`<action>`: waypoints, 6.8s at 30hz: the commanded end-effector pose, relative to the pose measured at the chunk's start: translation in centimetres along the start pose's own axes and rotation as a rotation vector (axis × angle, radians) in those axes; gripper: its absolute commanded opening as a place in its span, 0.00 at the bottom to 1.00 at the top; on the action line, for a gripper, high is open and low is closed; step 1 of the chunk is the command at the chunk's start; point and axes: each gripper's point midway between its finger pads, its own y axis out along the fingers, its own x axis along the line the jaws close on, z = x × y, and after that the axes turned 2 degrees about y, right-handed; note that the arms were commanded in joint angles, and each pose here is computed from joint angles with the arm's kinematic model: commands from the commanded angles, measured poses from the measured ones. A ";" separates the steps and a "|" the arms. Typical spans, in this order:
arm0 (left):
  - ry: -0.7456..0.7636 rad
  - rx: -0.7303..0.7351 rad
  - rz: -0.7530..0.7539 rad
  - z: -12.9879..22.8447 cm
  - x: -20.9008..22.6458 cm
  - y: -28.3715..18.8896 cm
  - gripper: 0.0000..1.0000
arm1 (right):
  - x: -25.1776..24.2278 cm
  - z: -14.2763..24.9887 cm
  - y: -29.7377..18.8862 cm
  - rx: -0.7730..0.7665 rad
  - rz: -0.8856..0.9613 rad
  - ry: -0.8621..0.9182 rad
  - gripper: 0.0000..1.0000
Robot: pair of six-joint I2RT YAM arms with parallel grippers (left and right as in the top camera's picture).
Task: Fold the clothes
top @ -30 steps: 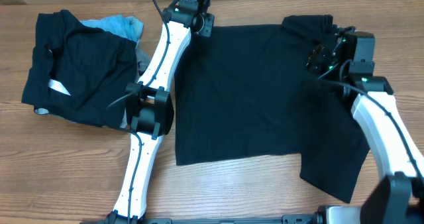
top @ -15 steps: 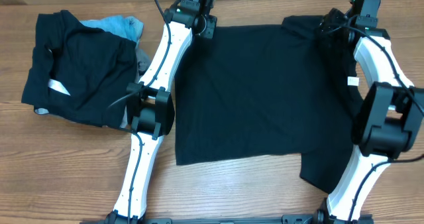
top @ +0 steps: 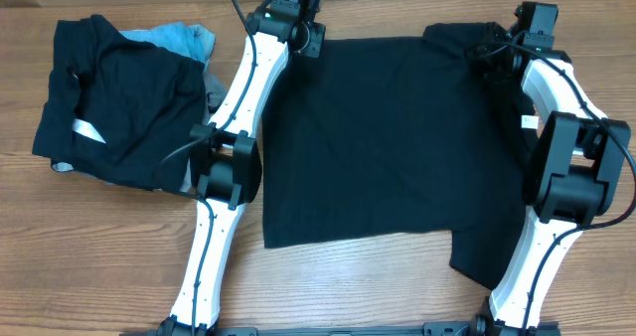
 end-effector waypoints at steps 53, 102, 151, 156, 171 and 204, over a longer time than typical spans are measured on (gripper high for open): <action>0.202 0.137 0.022 1.5 -0.3 -6.0 0.16 | -7.1 3.5 -18.4 0.476 0.371 0.226 0.04; -0.244 0.496 -0.038 12.3 3.8 -2.2 0.47 | -6.8 1.8 -17.3 0.404 0.331 0.181 0.04; -0.298 0.492 -0.137 12.8 4.4 -1.2 0.40 | -6.7 1.6 -17.2 0.400 0.324 0.160 0.04; -0.311 0.488 -0.130 12.8 4.3 -0.9 0.33 | -6.7 1.7 -17.2 0.402 0.324 0.161 0.04; -0.312 0.429 -0.136 10.4 5.3 -3.2 0.04 | -6.7 1.7 -17.2 0.403 0.324 0.161 0.04; -0.257 0.465 -0.144 9.4 4.8 -9.2 0.04 | -5.4 1.4 -20.2 0.385 0.308 0.156 0.04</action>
